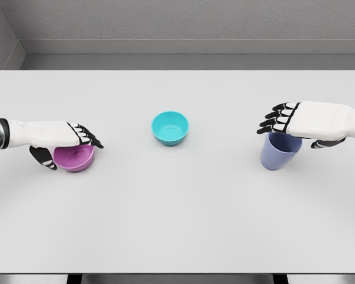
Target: Stacking bowl and cup with both arms
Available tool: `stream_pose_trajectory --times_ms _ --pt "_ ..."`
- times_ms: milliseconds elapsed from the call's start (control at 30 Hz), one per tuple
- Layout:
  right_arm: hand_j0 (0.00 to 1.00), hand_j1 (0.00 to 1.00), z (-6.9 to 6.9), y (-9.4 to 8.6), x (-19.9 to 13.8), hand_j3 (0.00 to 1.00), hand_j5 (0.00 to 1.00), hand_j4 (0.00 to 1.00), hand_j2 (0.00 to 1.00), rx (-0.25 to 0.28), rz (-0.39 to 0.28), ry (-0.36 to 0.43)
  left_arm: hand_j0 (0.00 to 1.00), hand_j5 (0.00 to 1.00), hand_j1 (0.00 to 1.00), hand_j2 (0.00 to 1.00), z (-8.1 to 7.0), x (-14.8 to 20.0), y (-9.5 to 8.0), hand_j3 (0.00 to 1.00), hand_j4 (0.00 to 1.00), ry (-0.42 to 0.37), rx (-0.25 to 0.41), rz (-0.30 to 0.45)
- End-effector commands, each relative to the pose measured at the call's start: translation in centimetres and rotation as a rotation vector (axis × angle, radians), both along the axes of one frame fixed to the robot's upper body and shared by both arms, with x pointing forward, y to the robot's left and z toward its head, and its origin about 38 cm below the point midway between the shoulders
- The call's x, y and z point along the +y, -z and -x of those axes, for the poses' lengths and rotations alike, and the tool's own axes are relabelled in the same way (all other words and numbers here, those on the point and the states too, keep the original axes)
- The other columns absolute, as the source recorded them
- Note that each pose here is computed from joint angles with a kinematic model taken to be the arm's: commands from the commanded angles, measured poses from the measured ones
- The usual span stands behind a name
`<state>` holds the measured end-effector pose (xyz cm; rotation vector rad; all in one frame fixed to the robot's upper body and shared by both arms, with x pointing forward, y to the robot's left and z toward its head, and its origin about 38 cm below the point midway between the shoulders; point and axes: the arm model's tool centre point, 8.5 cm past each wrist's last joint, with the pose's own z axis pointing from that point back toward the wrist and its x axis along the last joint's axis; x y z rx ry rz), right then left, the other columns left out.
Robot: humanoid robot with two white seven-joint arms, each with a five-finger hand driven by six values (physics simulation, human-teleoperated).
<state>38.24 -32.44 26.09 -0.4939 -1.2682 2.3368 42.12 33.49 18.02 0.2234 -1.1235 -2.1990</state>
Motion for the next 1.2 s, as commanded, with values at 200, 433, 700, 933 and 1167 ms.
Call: stream_pose_trajectory --times_ms 200,433,700,933,1167 --pt "1.0 1.0 0.0 -0.1 -0.1 1.0 1.0 1.0 1.0 0.0 -0.003 0.004 1.0 1.0 1.0 1.0 -0.2 -0.6 0.5 1.0 1.0 0.009 -0.002 -0.008" --pt "1.0 1.0 0.0 0.0 -0.2 1.0 1.0 1.0 1.0 0.002 -0.002 0.006 1.0 1.0 1.0 1.0 -0.1 -0.6 0.6 1.0 1.0 0.01 0.001 -0.008" --pt "1.0 1.0 -0.1 -0.1 -0.1 1.0 1.0 1.0 1.0 0.001 -0.003 0.007 0.79 0.79 0.79 0.79 -0.1 -0.6 0.7 0.79 0.79 0.01 0.002 -0.009" --pt "1.0 1.0 -0.1 0.1 -0.2 1.0 1.0 1.0 1.0 0.003 -0.003 0.009 0.56 0.56 0.56 0.56 -0.1 -1.0 0.9 0.56 0.56 0.023 0.005 -0.025" --pt "1.0 1.0 -0.1 0.2 -0.2 1.0 1.0 1.0 1.0 0.007 -0.001 0.011 0.51 0.51 0.51 0.51 -0.3 -1.4 0.6 0.51 0.51 0.029 -0.002 -0.019"
